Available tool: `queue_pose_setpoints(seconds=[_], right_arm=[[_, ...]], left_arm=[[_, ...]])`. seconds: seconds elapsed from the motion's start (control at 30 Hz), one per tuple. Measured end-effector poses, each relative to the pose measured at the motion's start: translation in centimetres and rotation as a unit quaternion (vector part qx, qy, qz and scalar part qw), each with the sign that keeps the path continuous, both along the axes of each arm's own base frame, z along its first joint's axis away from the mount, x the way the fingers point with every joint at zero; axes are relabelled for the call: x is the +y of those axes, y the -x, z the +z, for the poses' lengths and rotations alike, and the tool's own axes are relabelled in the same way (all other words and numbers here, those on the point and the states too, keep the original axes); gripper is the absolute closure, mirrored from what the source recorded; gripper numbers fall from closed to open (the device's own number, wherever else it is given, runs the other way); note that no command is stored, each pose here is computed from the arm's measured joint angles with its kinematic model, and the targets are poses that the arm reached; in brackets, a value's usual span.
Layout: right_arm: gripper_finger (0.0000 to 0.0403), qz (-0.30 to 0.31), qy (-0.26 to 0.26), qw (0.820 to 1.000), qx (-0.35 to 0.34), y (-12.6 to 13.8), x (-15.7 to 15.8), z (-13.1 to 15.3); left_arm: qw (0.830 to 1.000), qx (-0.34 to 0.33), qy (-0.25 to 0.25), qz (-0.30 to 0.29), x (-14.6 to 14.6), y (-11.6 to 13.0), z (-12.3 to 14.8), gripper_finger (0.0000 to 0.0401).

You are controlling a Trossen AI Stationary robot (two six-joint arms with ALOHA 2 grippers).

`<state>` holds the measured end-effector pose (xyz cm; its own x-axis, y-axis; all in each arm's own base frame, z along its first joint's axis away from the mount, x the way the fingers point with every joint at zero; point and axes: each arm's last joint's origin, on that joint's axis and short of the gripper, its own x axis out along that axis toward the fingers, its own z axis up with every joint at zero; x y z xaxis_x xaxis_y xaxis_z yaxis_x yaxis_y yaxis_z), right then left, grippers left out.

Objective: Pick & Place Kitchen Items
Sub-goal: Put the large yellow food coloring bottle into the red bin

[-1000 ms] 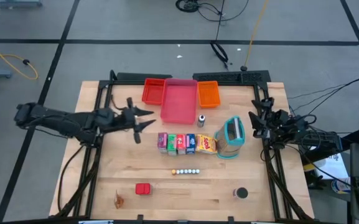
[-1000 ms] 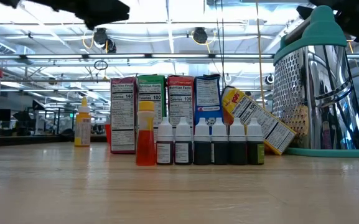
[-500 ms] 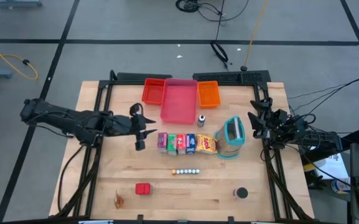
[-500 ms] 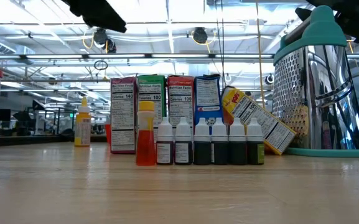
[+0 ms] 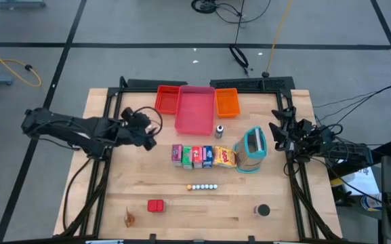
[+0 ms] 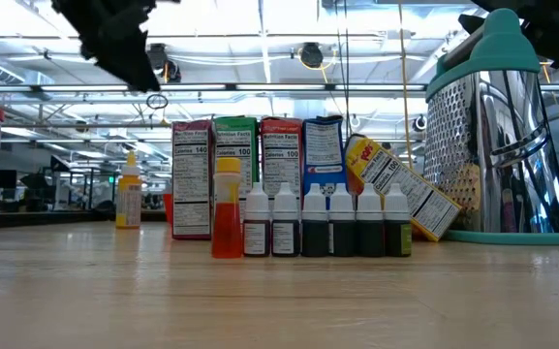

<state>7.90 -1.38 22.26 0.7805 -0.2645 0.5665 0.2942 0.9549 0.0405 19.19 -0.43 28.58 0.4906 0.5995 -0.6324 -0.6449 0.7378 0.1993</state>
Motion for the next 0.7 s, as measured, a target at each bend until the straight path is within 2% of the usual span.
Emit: queue_pose_setpoints(seconds=[0.13, 0.33, 0.47, 0.7], right_arm=[[0.0149, 0.000, 0.000, 1.000, 0.000, 0.0, 0.0, 0.0], [0.0149, 0.000, 0.000, 1.000, 0.000, 0.0, 0.0, 0.0], [0.0149, 0.000, 0.000, 1.000, 0.000, 0.0, 0.0, 0.0], [0.0149, 0.000, 0.000, 1.000, 0.000, 0.0, 0.0, 0.0]], left_arm=[[0.998, -0.008, 0.015, 0.061, 0.5, 0.6, -0.5, 0.0108], [0.994, 0.000, 0.032, 0.105, 0.8, 1.1, -3.1, 0.0085], [0.990, -0.004, 0.022, 0.137, 0.9, 1.6, -4.9, 0.0080], [0.988, -0.033, 0.024, 0.147, 0.9, 1.6, -7.4, 0.0079]])
